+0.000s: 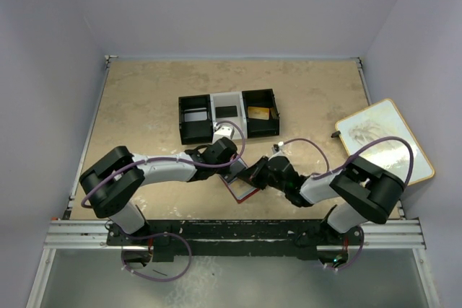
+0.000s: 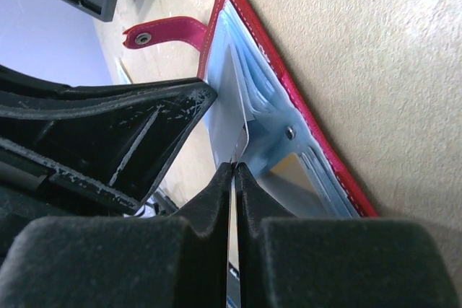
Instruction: Take the credit cards out of the card holder
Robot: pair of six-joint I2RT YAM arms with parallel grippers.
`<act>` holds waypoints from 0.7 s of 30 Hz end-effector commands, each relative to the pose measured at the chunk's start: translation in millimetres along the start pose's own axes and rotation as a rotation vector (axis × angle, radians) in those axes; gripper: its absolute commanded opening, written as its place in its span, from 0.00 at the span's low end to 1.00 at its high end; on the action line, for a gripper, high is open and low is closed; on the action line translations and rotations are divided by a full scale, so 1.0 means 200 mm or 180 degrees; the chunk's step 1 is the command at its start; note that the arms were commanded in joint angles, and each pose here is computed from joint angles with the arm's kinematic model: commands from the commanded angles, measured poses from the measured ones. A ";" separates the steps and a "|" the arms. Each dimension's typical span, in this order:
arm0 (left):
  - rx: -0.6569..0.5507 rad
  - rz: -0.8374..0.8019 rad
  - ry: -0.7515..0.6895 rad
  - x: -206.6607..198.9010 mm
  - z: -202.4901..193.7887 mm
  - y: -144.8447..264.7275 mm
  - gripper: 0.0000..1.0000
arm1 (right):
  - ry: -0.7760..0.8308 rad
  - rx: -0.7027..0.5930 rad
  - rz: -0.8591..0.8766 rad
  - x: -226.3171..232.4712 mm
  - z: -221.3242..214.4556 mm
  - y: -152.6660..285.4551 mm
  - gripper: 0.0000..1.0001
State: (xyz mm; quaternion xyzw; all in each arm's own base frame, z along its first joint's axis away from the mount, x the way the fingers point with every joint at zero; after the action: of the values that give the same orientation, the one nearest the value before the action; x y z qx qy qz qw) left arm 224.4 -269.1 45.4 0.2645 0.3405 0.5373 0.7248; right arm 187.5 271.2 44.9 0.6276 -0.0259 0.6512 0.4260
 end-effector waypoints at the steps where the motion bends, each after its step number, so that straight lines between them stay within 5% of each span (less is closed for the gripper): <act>1: 0.0342 0.0264 -0.0100 0.11 -0.16 -0.01 0.12 | 0.0060 0.0032 0.0048 0.01 -0.01 0.04 0.05; 16: 0.0315 0.0286 -0.0112 0.12 -0.15 -0.01 0.11 | 0.0096 0.0037 -0.0053 -0.03 -0.01 0.10 0.06; 21: 0.0152 0.0160 -0.0030 0.08 -0.07 0.06 0.17 | 0.0124 0.0074 -0.0016 -0.03 -0.02 0.09 0.07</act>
State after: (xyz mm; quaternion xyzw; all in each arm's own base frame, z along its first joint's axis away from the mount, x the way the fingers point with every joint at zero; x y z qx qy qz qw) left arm 224.8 -268.5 45.8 0.2605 0.3430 0.5427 0.7211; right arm 173.8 258.9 48.2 0.6277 -0.0136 0.6527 0.4241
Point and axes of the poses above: each gripper's point midway between its finger pads, its own y axis back along the fingers, its own x axis along the line the jaws close on, z = x × y, the point moved 3 cm from there along y, back along the fingers, and after that the axes turned 3 degrees about y, right-handed, at the moved point
